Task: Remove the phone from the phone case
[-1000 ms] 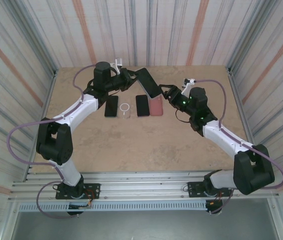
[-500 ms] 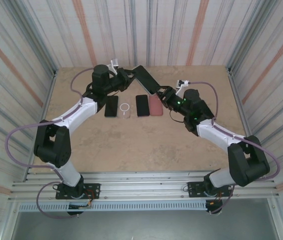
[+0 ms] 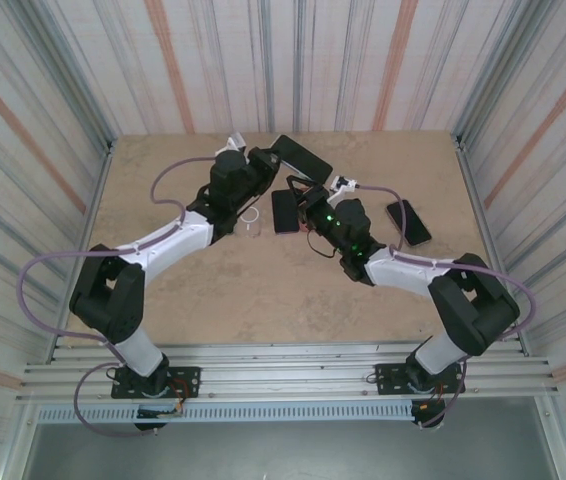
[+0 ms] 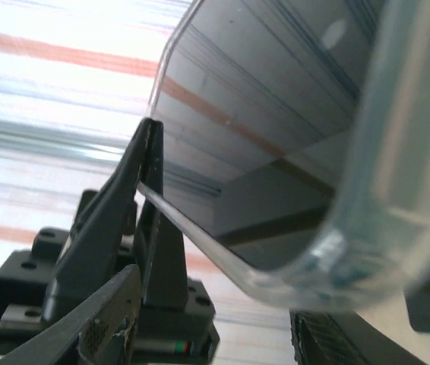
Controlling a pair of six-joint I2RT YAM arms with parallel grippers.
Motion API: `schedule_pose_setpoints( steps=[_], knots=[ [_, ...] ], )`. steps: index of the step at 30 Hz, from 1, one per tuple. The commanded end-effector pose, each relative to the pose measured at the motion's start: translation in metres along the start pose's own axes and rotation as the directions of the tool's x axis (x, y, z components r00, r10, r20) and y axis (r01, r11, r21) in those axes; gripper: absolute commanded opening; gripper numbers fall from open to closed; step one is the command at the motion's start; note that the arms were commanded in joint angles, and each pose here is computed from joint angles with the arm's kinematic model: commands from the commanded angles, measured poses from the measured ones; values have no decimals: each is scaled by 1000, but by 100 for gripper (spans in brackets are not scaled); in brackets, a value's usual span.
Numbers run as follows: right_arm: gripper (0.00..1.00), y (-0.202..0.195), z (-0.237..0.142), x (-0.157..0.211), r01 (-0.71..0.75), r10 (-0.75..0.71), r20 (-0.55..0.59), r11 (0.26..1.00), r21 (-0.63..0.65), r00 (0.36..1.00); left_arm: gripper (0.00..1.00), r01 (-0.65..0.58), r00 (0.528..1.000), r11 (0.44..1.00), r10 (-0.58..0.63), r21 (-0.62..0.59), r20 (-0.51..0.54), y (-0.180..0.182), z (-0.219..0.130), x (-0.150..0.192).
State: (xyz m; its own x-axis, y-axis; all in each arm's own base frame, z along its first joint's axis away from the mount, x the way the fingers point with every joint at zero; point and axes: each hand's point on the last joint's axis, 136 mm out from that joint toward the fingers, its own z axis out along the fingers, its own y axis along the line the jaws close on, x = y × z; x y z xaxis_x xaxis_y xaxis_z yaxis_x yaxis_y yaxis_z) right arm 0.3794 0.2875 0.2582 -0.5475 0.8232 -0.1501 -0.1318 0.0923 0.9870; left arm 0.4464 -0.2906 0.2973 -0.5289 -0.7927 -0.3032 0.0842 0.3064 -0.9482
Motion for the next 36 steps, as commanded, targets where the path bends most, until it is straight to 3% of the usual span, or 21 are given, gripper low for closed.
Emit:
schedule_pose_setpoints(
  steps=[1, 12, 18, 24, 31, 33, 36],
  knots=[
    [52, 20, 5, -27, -59, 76, 169, 993, -106, 983, 7, -17, 989, 992, 0, 121, 145, -47, -22, -25],
    [40, 34, 16, -39, -95, 137, 223, 977, -190, 965, 4, 26, 981, 990, -52, 139, 185, -44, -29, -25],
    [27, 37, 16, -41, -103, 150, 229, 974, -203, 962, 4, 147, 973, 980, -167, 132, 158, -30, -26, -19],
    [18, 42, 19, -40, -91, 139, 214, 972, -218, 967, 7, 167, 972, 976, -186, 138, 143, -31, -26, -15],
    [8, 42, 16, -46, -66, 116, 220, 973, -222, 968, 16, 161, 972, 978, -181, 133, 150, -30, -29, -16],
    [2, 45, 15, -47, -52, 102, 218, 973, -225, 971, 24, 163, 973, 977, -182, 136, 143, -30, -29, -15],
    [0, 49, 14, -48, -31, 80, 210, 973, -230, 974, 40, 160, 975, 977, -178, 138, 134, -30, -29, -13]
  ],
)
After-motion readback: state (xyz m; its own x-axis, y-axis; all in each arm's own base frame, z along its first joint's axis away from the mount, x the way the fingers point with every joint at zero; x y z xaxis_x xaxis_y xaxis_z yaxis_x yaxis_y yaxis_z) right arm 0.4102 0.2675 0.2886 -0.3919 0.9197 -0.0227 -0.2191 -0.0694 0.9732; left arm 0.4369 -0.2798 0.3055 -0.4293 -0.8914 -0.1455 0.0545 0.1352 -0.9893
